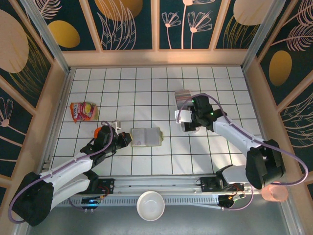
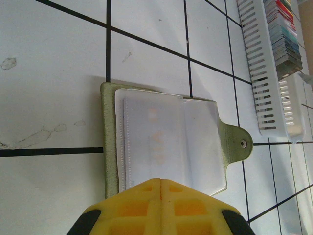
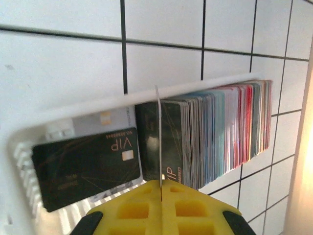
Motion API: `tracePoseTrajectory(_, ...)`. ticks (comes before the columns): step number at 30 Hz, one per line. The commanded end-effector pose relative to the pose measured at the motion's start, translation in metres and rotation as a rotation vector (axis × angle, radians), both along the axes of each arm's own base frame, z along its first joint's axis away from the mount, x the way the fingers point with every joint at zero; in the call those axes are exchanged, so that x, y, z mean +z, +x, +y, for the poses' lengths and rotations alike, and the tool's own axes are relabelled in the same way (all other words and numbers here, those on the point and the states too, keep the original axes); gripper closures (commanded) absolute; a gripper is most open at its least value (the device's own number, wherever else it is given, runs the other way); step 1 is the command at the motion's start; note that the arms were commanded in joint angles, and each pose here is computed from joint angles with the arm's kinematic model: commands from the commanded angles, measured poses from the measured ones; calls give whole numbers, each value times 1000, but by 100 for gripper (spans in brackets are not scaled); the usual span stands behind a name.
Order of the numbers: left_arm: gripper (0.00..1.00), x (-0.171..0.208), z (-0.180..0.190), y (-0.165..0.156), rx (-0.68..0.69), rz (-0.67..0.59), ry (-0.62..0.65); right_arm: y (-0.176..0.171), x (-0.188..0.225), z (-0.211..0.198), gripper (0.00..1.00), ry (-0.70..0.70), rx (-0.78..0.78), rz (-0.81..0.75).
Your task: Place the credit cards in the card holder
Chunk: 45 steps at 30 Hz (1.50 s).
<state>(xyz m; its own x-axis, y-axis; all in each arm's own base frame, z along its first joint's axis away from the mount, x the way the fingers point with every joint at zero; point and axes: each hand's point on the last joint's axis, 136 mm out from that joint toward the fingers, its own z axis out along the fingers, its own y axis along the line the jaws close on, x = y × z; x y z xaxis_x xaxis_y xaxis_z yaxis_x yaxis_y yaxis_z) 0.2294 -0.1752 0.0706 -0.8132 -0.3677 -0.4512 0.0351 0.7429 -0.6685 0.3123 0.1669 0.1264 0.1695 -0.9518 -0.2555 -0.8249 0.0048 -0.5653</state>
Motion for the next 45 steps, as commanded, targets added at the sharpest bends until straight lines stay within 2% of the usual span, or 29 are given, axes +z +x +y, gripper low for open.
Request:
tracePoseTrajectory(1, 100, 6, -1, 3, 2, -16, -21, -15, 42, 19, 100, 227, -155, 117)
tracePoseTrajectory(7, 100, 10, -4, 5, -3, -19, -32, -40, 82, 47, 100, 583, -413, 369)
tracePoseTrajectory(9, 100, 9, -6, 6, -9, -13, -32, -45, 87, 56, 100, 726, -547, 504)
tracePoseTrajectory(11, 100, 8, -8, 6, -15, -6, -39, -42, 83, 62, 100, 863, -752, 646)
tracePoseTrajectory(13, 100, 8, -12, 7, -26, 3, -48, -50, 69, 74, 100, 944, -897, 805)
tracePoseTrajectory(19, 100, 4, -22, 8, -62, 39, -68, -69, 70, 116, 100, 1225, -1004, 1052)
tracePoseTrajectory(24, 100, -2, -25, 10, -66, 61, -55, -70, 44, 124, 100, 1227, -1153, 1144)
tracePoseTrajectory(27, 100, -6, -23, 13, -49, 74, -44, -74, 32, 133, 100, 1224, -1169, 1211)
tracePoseTrajectory(39, 100, -22, -12, 23, 24, 105, 37, -73, -26, 158, 100, 1039, -1221, 1147)
tracePoseTrajectory(45, 100, -31, -2, 20, 53, 114, 76, -72, -37, 176, 100, 1016, -1178, 1154)
